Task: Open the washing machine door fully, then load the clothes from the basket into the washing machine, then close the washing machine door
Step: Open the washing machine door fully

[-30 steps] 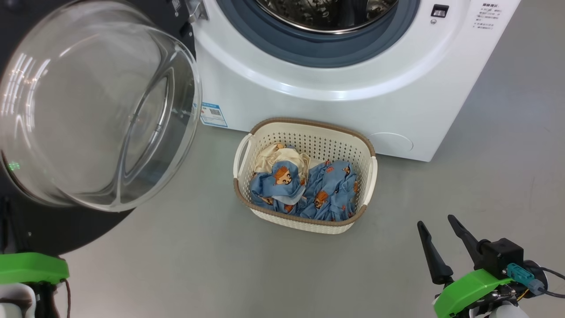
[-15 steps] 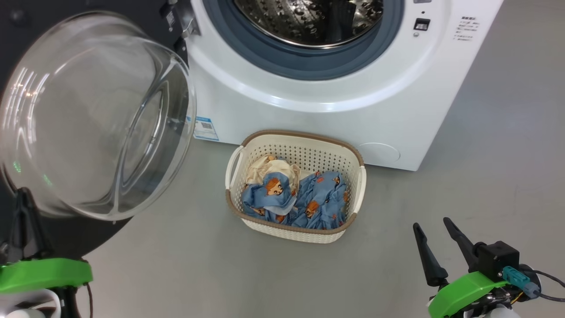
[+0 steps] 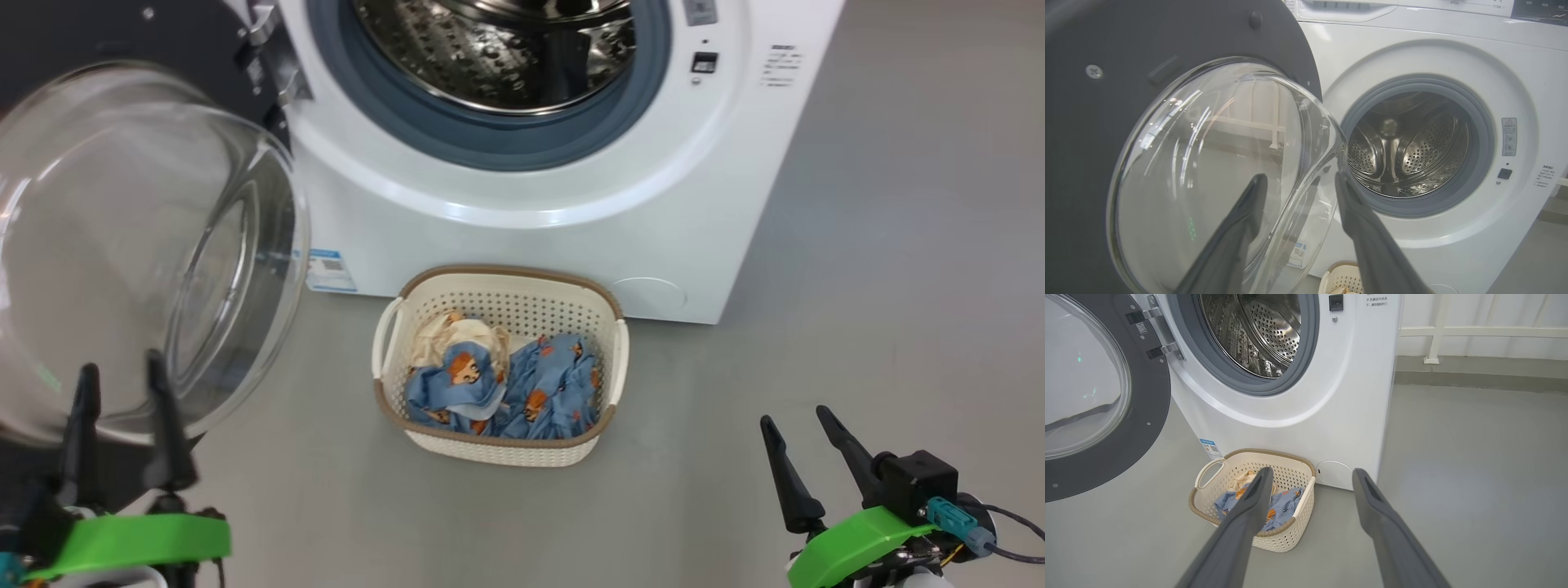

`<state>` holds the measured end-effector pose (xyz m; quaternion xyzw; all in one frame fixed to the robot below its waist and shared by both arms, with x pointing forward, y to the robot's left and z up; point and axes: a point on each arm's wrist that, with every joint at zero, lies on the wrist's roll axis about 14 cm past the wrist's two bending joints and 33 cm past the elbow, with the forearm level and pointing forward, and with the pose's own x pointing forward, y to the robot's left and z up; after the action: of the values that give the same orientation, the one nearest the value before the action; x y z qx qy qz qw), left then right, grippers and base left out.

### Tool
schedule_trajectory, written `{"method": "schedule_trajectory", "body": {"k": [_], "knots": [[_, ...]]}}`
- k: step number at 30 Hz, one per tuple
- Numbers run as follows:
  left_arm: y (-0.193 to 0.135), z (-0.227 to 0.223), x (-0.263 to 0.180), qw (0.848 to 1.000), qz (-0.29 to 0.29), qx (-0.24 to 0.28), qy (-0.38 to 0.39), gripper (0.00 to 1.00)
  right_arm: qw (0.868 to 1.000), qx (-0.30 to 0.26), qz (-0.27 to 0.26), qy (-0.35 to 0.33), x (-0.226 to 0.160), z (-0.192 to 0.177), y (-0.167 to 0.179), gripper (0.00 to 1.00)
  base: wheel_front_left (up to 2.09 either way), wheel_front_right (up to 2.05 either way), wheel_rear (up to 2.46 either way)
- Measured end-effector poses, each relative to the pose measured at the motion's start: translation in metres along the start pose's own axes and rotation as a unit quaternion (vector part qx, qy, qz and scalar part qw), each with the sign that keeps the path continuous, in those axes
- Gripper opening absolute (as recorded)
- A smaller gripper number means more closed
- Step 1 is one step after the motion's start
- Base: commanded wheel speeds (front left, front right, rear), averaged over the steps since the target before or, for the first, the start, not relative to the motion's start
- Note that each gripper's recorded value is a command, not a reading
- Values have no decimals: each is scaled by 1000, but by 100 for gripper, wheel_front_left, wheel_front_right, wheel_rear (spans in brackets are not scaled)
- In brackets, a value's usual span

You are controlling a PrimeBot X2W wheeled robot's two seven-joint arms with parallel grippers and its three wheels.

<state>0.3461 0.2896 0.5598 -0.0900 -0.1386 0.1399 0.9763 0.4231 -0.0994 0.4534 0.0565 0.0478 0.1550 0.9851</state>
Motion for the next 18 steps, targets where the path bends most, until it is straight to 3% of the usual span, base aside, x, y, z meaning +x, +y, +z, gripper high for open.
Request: {"method": "schedule_trajectory", "body": {"k": [8, 18], "knots": [[-47, -29, -8, 997, -69, -13, 43, 100, 999, 3, -31, -28, -17, 17, -16, 100, 0, 0, 0], [-69, -56, -21, 991, -103, -16, 87, 100, 996, -5, -70, -62, -43, 39, -37, 100, 0, 0, 0]]}}
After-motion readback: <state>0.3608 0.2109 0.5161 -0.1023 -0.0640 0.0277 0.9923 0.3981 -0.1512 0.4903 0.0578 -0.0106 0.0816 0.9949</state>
